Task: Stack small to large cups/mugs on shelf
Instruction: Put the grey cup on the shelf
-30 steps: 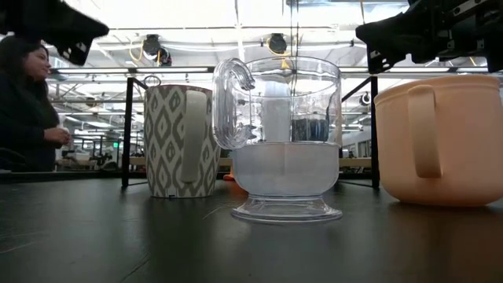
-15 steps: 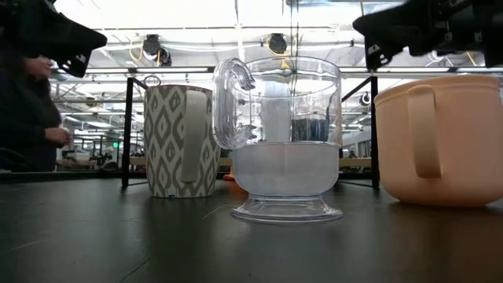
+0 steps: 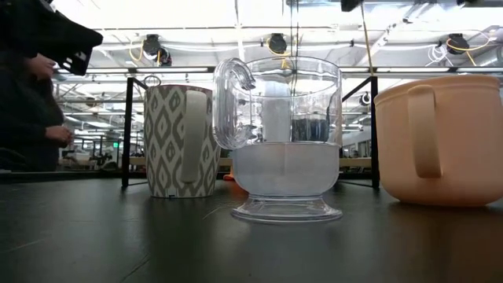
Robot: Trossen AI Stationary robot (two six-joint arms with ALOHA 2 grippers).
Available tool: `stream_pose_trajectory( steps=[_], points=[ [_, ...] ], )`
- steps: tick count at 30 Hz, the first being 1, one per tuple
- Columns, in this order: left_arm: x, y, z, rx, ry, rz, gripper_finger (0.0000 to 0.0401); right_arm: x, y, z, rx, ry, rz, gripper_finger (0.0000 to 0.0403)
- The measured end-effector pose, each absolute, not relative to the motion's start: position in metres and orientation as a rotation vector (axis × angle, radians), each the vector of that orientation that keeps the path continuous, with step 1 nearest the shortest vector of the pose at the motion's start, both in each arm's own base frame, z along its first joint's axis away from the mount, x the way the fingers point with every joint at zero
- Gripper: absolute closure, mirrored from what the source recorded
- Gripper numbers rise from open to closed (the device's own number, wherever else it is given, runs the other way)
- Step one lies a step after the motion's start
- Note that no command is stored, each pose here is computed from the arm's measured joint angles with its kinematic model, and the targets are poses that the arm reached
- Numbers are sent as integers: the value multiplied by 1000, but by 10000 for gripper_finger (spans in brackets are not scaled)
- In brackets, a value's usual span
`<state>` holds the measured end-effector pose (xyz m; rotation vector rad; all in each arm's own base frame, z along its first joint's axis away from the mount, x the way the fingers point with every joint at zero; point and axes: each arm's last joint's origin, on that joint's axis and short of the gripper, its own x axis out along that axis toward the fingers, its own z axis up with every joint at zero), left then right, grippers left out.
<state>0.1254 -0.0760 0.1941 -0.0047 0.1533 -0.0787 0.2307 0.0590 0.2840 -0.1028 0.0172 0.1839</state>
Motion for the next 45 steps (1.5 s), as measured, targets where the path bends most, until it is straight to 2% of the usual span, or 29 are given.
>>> stream_pose_trajectory(
  steps=[8, 12, 26, 38, 41, 45],
  points=[
    [125, -76, 194, 16, 155, -96, 401, 243, 38, 319, -63, 107, 99, 403],
    [125, -77, 194, 17, 156, -96, 401, 255, 30, 330, -13, 118, 152, 403],
    [125, -76, 193, 33, 168, -89, 401, 340, 15, 337, 82, 352, 243, 403],
    [124, -76, 191, 42, 189, -92, 400, 394, 14, 321, 98, 593, 321, 401],
    [124, -76, 190, 38, 194, -95, 400, 401, 17, 314, 70, 609, 336, 387],
    [124, -76, 189, 36, 204, -95, 400, 404, 21, 311, 55, 614, 349, 346]
  ],
)
